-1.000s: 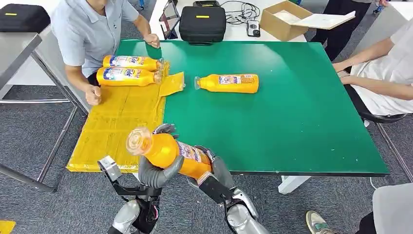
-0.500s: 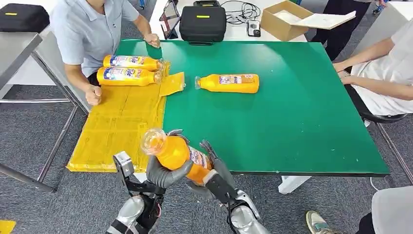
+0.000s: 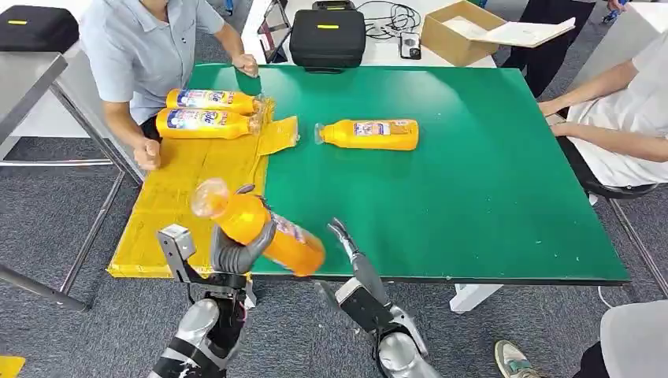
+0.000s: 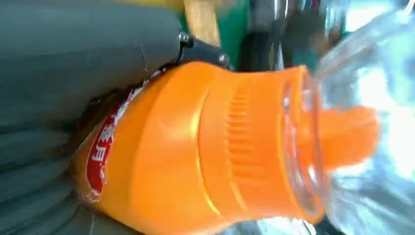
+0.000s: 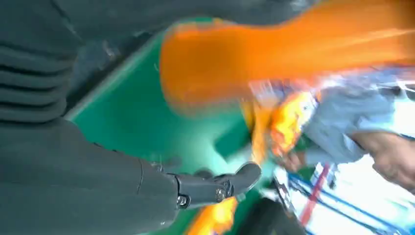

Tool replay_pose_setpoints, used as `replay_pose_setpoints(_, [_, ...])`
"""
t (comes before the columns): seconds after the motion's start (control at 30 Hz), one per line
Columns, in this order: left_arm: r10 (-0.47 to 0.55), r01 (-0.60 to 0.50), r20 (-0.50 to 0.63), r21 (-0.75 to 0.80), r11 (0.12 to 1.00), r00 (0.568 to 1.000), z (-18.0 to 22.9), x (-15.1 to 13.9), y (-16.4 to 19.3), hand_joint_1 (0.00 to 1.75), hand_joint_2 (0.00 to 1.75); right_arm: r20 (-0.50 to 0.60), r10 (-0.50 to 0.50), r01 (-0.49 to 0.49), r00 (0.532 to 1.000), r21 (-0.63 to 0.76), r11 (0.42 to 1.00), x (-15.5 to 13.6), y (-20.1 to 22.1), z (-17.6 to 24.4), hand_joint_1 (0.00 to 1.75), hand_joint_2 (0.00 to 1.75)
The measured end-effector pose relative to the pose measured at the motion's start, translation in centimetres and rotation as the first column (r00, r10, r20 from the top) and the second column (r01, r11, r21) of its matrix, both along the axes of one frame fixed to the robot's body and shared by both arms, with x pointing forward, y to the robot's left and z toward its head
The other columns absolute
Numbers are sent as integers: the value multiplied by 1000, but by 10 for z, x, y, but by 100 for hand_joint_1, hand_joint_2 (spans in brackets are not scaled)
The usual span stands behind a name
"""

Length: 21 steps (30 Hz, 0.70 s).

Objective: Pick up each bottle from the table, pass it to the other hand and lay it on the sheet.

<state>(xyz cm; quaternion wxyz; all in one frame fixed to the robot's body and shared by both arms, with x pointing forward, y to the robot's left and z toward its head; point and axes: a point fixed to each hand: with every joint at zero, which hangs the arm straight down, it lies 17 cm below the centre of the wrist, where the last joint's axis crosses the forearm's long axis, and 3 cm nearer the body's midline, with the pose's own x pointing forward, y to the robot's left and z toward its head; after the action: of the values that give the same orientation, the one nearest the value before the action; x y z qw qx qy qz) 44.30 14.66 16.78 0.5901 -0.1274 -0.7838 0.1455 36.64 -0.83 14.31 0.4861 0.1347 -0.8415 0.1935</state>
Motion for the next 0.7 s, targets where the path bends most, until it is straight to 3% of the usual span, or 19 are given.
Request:
replay_pose_setpoints(0.13, [237,-259,116,232,938,964,18,1,48,175,175,48,-92,92,995,-5,996,5,-20,9,0,0])
replay_pose_setpoints(0.33, [247,-279,144,271,921,958,25,3,60,175,175,72,-168,168,983,16,986,9,-42,18,0,0])
replay_pose_setpoints(0.7, [267,-305,161,294,906,950,29,4,67,175,175,79,-183,182,980,19,983,11,-49,20,0,0])
